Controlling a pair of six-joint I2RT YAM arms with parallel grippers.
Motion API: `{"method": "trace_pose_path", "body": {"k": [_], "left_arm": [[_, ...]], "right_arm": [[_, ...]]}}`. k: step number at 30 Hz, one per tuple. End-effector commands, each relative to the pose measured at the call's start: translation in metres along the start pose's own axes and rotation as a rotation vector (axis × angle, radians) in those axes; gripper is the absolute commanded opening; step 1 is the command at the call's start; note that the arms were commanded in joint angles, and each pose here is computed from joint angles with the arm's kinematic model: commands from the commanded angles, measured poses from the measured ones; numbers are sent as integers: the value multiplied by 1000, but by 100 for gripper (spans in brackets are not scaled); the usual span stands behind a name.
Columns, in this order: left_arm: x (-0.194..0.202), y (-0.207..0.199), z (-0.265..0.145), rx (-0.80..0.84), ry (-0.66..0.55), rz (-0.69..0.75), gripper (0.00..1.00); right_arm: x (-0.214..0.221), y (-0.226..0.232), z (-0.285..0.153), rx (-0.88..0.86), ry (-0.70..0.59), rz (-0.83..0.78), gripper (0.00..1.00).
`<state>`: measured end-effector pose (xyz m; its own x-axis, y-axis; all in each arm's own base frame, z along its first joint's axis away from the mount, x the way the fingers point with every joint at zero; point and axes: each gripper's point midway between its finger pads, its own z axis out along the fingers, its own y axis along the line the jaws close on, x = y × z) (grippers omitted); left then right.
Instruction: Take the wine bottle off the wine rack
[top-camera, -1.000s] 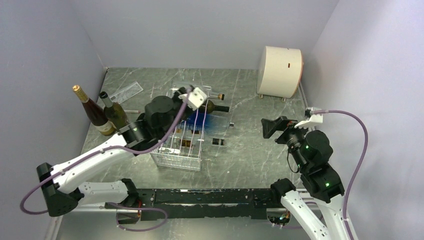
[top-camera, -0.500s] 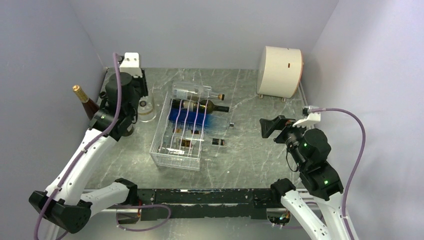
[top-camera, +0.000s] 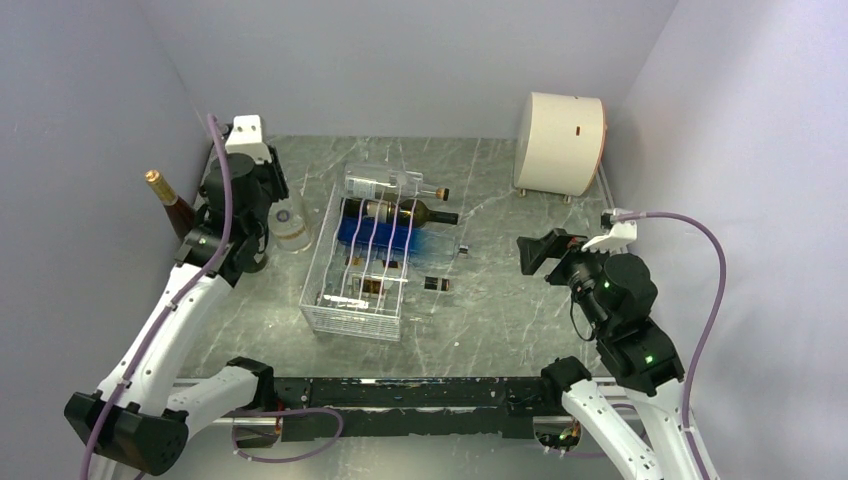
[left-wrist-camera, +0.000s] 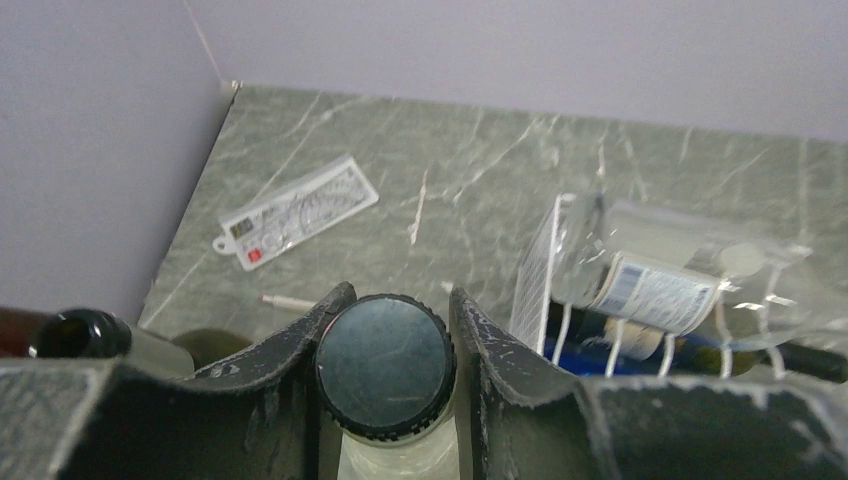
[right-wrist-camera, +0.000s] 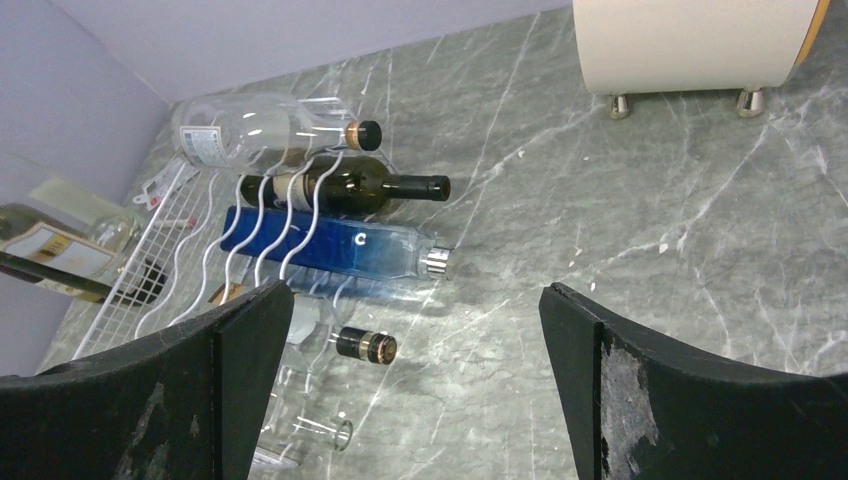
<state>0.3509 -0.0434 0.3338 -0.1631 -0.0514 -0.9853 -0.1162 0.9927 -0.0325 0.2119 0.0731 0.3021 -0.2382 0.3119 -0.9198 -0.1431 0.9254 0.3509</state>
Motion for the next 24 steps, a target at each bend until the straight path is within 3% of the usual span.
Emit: {"method": "trace_pose_path", "body": {"k": [1,17,24], "left_arm": [[-38,9,0,-12,-210,-82,7],[23,22,25,-26,-162,3,7],[19,38,15,-35,-265,-3,7]], "right_arm": [[1,2,4,-11,3,-8,100],[13,2,17,3,58,-4,100],[14,3,18,-1,53,-3,100]]}}
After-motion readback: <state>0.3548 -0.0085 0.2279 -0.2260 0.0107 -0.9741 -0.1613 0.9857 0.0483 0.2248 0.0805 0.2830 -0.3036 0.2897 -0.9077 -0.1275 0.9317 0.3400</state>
